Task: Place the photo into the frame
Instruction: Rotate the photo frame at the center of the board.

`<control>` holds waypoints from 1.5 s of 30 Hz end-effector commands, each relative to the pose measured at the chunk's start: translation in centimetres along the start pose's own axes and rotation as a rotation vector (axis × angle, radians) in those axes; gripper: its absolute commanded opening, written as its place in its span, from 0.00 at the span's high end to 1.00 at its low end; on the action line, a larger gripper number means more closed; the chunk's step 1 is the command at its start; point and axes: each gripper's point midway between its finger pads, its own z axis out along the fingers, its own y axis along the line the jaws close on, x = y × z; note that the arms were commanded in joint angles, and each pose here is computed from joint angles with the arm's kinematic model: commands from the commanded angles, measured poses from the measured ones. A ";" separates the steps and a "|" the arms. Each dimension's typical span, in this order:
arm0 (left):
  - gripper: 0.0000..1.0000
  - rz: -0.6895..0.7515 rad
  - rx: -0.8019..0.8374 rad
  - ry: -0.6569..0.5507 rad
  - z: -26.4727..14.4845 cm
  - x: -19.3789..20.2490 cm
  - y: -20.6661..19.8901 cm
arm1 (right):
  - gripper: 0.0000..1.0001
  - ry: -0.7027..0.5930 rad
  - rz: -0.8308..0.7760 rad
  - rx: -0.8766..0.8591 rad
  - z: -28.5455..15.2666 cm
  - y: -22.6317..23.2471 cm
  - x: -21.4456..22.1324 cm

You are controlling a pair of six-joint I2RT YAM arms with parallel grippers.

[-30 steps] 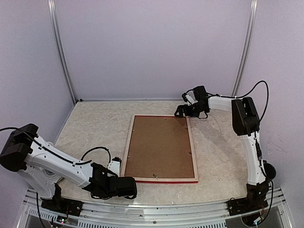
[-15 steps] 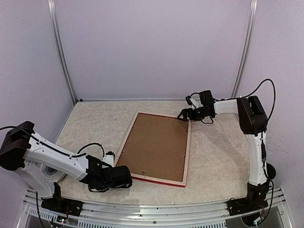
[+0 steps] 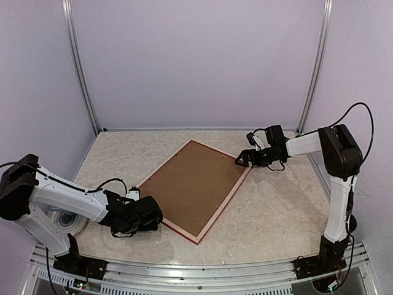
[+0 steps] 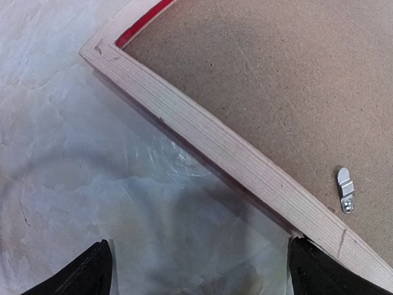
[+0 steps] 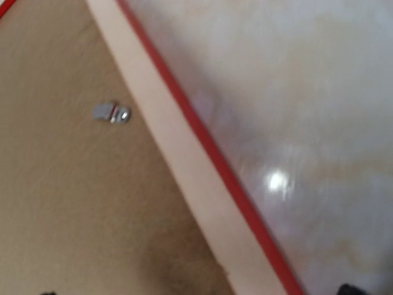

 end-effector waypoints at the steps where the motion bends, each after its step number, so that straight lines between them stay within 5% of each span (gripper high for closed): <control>1: 0.01 -0.005 0.012 0.017 0.7 -0.1 0.7 | 0.01 0.063 0.081 -0.011 -0.9 0.7 3.6; 29: 0.01 -0.099 -0.020 0.012 2.2 -2.8 4.6 | 0.01 -0.043 0.093 0.058 -9.8 5.4 10.2; 45: 0.01 -0.195 0.006 -0.033 1.4 -5.4 7.0 | 0.01 -0.108 0.066 0.135 -7.3 2.9 2.0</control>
